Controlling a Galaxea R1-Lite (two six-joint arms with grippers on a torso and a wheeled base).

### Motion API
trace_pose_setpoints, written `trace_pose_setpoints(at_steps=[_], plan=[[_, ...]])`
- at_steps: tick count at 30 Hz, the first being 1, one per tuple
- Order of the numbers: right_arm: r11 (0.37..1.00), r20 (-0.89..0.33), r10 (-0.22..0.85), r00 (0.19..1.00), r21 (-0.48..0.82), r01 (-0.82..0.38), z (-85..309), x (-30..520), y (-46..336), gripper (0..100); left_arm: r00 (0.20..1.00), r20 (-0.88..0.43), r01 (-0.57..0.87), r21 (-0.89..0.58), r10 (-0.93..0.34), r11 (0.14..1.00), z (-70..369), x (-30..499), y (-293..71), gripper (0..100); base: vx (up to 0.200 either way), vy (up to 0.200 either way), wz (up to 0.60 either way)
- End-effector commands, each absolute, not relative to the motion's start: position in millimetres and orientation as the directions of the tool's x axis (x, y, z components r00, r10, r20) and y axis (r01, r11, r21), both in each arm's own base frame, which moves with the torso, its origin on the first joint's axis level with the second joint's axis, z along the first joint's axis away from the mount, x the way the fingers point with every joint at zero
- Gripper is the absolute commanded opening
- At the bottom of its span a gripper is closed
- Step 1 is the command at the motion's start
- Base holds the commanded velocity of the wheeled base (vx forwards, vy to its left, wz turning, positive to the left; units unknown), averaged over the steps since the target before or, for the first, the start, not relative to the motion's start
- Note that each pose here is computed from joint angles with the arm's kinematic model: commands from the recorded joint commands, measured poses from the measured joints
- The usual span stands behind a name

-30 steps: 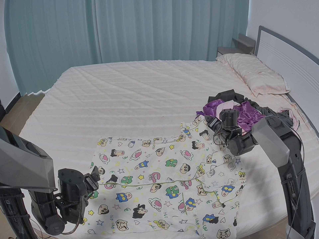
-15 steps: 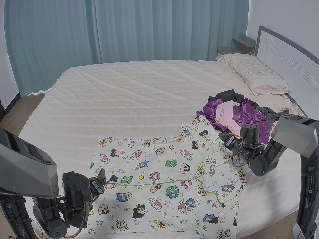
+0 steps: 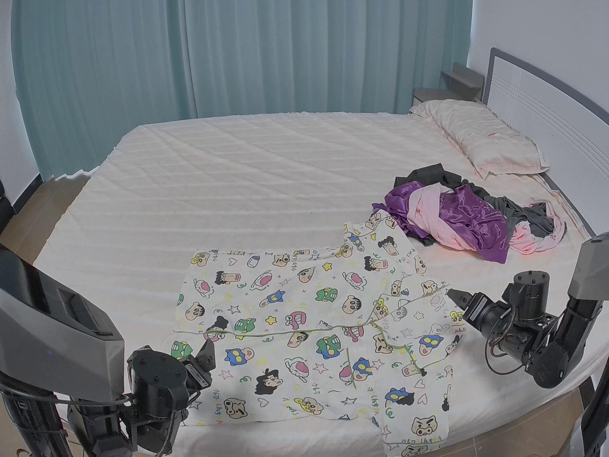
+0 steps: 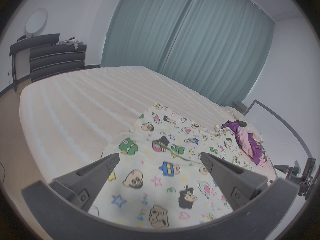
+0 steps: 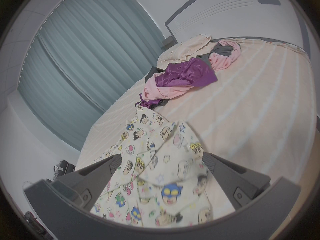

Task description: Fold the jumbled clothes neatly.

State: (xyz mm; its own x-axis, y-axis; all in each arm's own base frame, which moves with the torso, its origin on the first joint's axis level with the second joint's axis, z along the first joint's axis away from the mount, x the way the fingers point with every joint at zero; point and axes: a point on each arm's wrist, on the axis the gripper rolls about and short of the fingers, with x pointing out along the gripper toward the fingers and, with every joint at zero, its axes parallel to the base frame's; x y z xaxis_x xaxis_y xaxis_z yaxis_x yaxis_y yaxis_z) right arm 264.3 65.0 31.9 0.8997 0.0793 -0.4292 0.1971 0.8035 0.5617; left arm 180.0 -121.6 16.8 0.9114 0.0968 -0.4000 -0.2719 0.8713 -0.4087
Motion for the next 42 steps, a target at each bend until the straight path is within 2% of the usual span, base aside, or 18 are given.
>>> trace_pose_setpoints(at_steps=[1, 6, 14, 24, 32, 36, 42], plan=[[0.796, -0.419, 0.114, 0.901, 0.581, 0.169, 43, 242, 69, 100, 0.905, -0.417, -0.269, -0.414, 0.082, 0.87, 12, 174, -124, 100, -0.2, 0.0, 0.0], [0.802, -0.441, 0.129, 0.888, 0.573, 0.168, 40, 235, 72, 100, 0.904, -0.422, -0.264, -0.427, 0.068, 0.865, 10, 172, -127, 100, -0.08, 0.0, 0.0], [0.812, -0.476, 0.137, 0.869, 0.556, 0.177, 34, 227, 73, 100, 0.851, -0.522, -0.305, -0.392, 0.063, 0.868, -11, 173, -123, 100, 0.0, 0.0, 0.0], [0.813, -0.492, 0.144, 0.859, 0.553, 0.181, 32, 224, 73, 100, 0.782, -0.621, -0.429, -0.469, 0.057, 0.772, -17, 200, -73, 100, 0.0, 0.0, 0.0], [0.808, -0.504, 0.153, 0.85, 0.559, 0.186, 28, 223, 77, 100, 0.743, -0.667, -0.399, -0.506, -0.053, 0.765, -12, 196, -72, 100, 0.0, 0.0, 0.0], [0.805, -0.51, 0.154, 0.846, 0.562, 0.192, 26, 223, 78, 100, 0.698, -0.716, -0.413, -0.439, -0.033, 0.798, -15, 198, -69, 100, 0.0, 0.0, 0.0], [0.805, -0.509, 0.157, 0.846, 0.563, 0.189, 26, 224, 78, 100, 0.717, -0.696, -0.36, -0.325, 0.037, 0.875, -6, 196, -61, 100, 0.0, 0.0, 0.0]])
